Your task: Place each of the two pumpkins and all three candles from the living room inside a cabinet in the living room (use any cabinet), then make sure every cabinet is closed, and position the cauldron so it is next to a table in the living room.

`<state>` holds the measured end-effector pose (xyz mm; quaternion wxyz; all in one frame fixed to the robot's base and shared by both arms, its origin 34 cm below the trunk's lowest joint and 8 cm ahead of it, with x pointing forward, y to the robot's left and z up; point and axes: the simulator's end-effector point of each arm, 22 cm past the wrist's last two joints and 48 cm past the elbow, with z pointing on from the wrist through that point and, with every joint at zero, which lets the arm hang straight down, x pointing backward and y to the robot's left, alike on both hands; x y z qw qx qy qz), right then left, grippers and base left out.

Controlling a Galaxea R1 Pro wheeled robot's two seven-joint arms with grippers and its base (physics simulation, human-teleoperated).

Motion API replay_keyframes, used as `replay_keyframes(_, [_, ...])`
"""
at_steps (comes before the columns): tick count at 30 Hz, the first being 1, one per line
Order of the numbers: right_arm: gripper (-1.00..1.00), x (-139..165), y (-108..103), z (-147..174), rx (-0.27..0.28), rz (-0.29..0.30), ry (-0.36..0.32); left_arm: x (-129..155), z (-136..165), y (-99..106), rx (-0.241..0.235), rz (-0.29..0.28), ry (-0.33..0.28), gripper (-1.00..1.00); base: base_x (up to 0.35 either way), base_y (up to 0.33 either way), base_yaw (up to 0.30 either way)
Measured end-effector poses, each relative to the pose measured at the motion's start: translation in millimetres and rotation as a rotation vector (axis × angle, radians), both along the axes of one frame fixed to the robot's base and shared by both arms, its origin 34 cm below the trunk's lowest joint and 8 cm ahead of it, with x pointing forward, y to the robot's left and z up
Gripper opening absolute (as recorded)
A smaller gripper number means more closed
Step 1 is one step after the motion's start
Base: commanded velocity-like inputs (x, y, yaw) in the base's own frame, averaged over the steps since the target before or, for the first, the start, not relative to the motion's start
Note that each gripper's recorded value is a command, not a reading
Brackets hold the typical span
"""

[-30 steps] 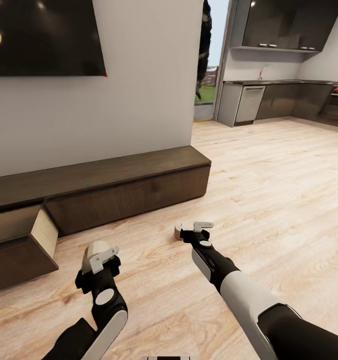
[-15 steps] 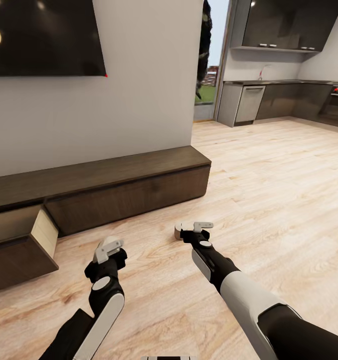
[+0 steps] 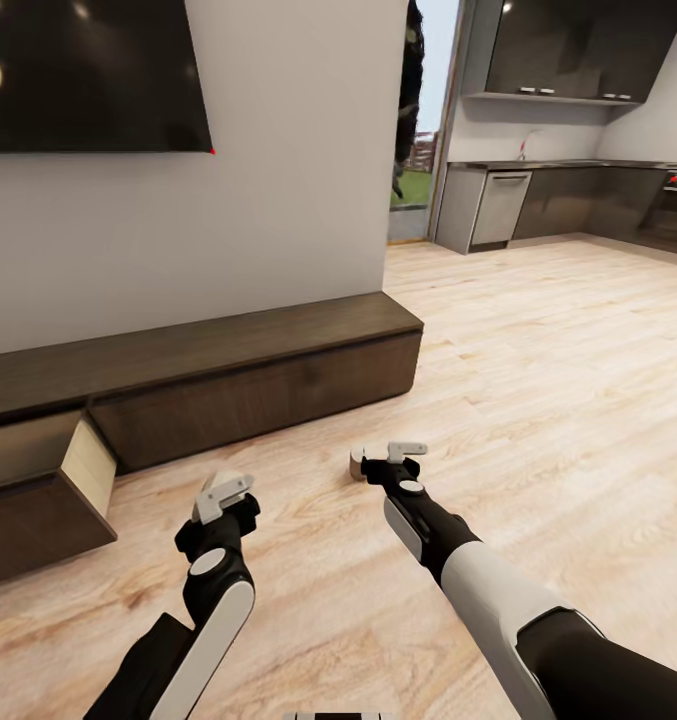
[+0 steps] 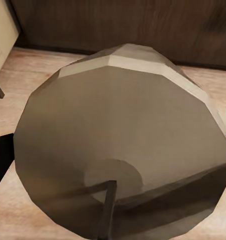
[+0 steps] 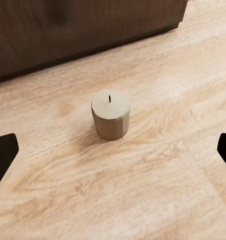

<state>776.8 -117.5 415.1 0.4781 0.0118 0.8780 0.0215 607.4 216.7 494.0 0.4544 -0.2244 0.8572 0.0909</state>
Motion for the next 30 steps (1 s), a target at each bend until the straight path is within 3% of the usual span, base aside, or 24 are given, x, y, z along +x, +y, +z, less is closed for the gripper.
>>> replay_keyframes(20, [1.00,0.8,-0.8,1.3,-0.005,-0.002,-0.003,-0.3,-0.2,-0.1,0.001,-0.002,0.000,-1.00,0.254,0.226,0.000])
replay_keyframes(30, [1.00,1.4,-1.3,2.2,-0.006,-0.004,-0.005,-0.8,-0.9,-1.5,-0.001,-0.004,0.002,-1.00,0.221,-0.107,0.000])
